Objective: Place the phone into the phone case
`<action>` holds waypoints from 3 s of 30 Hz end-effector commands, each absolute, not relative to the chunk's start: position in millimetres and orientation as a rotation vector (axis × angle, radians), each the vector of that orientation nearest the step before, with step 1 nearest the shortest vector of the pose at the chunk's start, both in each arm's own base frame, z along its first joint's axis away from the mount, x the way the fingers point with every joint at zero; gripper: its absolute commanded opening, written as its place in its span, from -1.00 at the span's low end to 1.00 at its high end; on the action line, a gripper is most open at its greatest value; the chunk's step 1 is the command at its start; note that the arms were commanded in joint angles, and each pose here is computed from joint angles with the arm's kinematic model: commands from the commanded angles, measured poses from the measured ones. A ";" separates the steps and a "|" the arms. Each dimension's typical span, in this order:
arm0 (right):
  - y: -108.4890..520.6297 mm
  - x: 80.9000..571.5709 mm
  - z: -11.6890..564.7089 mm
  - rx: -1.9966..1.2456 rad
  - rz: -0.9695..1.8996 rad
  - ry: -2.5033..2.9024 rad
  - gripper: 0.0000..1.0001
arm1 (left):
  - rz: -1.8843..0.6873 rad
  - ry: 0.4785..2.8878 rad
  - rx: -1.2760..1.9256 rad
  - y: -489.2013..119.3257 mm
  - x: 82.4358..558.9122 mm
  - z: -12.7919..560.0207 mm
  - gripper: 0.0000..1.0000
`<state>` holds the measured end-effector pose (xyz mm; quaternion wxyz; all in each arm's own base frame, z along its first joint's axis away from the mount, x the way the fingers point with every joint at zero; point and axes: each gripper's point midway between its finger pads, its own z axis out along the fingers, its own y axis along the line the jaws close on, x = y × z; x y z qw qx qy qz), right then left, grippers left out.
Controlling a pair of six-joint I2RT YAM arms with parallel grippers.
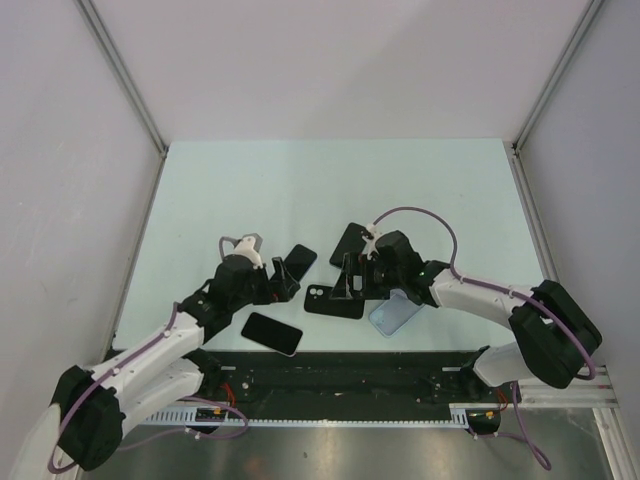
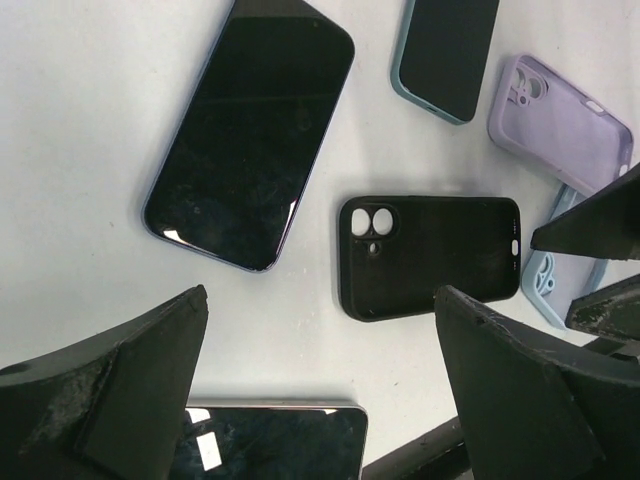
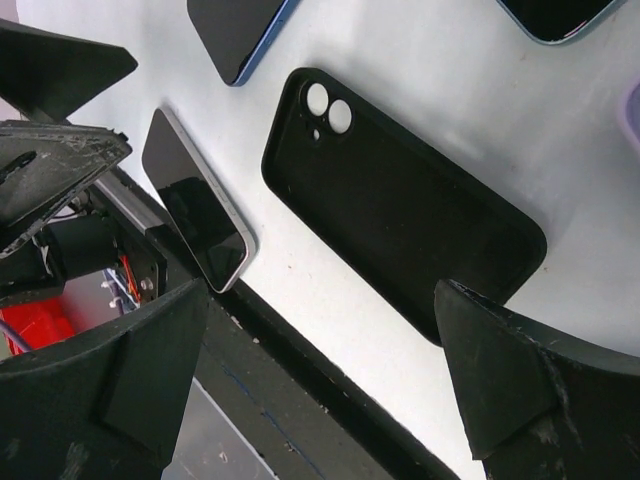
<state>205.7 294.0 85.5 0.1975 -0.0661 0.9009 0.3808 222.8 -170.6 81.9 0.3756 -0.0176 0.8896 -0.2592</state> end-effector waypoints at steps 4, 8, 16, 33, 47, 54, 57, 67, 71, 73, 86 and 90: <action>313.9 230.1 106.2 -0.181 1.109 2.419 1.00 | -0.593 2.239 -0.102 -159.2 235.8 88.9 1.00; 323.5 251.7 116.9 -0.188 1.103 2.383 1.00 | -0.540 2.288 -0.119 -155.9 244.0 78.6 1.00; 348.8 295.2 108.4 -0.125 1.202 2.365 1.00 | -0.411 2.367 -0.107 -148.2 272.6 62.9 1.00; 401.6 338.5 43.1 0.116 1.339 2.446 0.99 | -0.418 2.440 -0.036 -153.4 298.1 30.7 0.90; 433.5 345.6 36.9 0.069 1.342 2.467 0.99 | -0.870 2.312 -0.052 -199.0 264.0 51.4 0.75; 446.3 348.6 34.2 0.037 1.334 2.486 1.00 | -0.898 2.260 -0.052 -212.0 266.4 57.8 0.74; 449.9 345.2 27.4 0.031 1.325 2.508 1.00 | -0.899 2.245 -0.053 -220.4 271.6 54.7 0.73; 436.2 354.8 10.5 -0.011 1.245 2.562 0.99 | -0.975 2.237 0.011 -256.3 290.0 55.3 0.70; 429.0 355.7 8.5 -0.059 1.190 2.590 0.99 | -1.007 2.252 0.059 -268.2 288.0 52.7 0.71; 425.7 356.3 10.8 -0.084 1.162 2.593 0.99 | -1.013 2.244 0.073 -268.8 285.0 55.8 0.71; 397.2 369.6 78.2 -0.154 1.011 2.525 1.00 | -1.034 1.980 0.147 -239.3 257.1 143.1 0.90; 380.3 362.8 90.5 -0.190 0.934 2.531 0.99 | -0.951 1.955 0.071 -207.7 260.4 161.9 1.00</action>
